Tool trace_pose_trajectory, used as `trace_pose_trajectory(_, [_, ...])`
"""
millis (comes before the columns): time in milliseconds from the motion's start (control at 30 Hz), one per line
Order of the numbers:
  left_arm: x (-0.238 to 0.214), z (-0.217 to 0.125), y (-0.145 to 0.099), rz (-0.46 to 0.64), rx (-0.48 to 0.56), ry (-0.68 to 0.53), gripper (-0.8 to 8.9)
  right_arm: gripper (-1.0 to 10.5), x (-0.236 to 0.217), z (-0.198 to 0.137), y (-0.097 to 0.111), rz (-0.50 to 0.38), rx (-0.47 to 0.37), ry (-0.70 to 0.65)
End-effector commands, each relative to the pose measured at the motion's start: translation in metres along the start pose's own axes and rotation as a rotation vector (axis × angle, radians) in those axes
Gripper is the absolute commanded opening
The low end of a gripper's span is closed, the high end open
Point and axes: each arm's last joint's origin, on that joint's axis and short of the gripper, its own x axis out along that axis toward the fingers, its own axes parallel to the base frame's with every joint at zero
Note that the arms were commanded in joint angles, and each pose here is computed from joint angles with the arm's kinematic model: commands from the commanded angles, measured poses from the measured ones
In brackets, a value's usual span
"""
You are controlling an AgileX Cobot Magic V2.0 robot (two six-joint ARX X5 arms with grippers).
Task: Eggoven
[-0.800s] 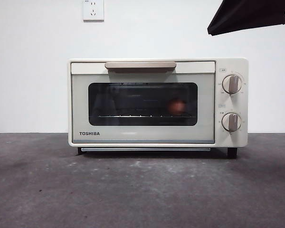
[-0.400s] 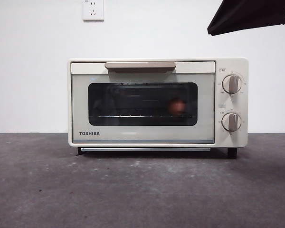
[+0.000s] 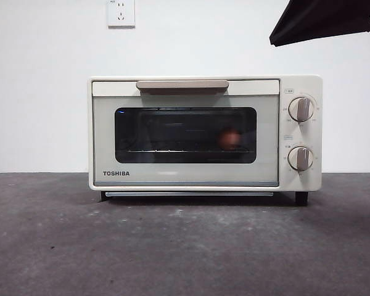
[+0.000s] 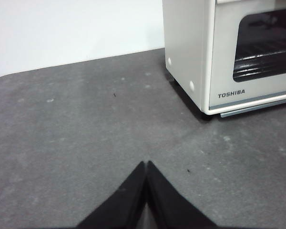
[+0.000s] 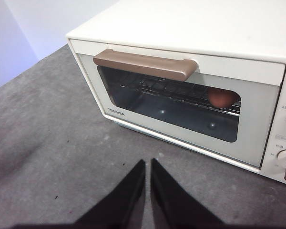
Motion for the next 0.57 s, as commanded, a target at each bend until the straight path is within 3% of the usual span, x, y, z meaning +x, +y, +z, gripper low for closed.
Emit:
trace_pose_trajectory(33, [0.0019,-0.0080,-0.0007,-0.003,-0.019,0.031,0.06,0.0,0.0001,0.0031,0.0022,0.007,-0.007,-0.014])
trace_pose_trajectory(567, [0.0019,-0.0080,-0.0007,-0.003,-0.062,0.031,0.06,0.0,0.0001,0.0032,0.0021,0.007,-0.007,-0.014])
